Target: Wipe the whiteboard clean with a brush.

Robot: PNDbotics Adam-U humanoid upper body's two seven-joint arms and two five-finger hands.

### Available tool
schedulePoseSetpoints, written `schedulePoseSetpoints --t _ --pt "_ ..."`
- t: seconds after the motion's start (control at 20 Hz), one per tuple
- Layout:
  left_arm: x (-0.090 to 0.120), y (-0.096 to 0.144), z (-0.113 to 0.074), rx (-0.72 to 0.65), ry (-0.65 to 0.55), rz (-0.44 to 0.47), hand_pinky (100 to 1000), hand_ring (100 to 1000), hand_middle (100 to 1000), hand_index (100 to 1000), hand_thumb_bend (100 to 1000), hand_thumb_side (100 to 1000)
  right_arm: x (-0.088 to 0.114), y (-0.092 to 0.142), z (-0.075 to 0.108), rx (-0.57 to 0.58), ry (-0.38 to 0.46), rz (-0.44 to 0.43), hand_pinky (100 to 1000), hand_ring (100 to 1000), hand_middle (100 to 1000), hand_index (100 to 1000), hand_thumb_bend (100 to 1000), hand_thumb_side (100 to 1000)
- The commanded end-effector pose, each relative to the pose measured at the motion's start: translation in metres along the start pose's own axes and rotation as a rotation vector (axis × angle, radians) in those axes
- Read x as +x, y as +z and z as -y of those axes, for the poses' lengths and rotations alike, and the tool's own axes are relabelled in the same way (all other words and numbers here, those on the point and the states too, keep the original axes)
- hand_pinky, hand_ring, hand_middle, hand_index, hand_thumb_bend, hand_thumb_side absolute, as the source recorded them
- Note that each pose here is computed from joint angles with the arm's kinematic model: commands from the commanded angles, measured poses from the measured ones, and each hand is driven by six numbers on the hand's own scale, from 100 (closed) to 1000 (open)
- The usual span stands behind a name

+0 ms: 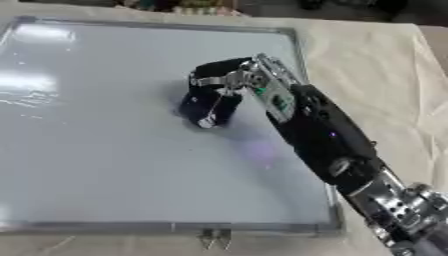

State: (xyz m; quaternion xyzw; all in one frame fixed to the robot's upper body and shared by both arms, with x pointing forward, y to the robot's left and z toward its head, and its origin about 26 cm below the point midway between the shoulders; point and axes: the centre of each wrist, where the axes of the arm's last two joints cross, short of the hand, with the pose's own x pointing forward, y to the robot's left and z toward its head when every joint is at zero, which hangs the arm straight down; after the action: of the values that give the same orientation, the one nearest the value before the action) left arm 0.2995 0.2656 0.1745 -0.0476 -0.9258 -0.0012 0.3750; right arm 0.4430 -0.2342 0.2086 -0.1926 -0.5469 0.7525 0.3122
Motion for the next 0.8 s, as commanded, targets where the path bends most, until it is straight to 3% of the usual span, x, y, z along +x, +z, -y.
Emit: schedulePoseSetpoints --t 0.05,0.8 --pt "0.004 -0.003 0.002 -0.01 -0.003 0.024 403 470 435 520 100 930 -0.01 0.007 0.006 -0.039 0.041 -0.066 310 406 153 142 100 100" --pt "0.004 -0.002 0.001 -0.007 -0.003 0.022 403 470 435 520 100 930 -0.048 0.015 -0.019 -0.085 0.012 -0.252 306 410 156 141 100 100"
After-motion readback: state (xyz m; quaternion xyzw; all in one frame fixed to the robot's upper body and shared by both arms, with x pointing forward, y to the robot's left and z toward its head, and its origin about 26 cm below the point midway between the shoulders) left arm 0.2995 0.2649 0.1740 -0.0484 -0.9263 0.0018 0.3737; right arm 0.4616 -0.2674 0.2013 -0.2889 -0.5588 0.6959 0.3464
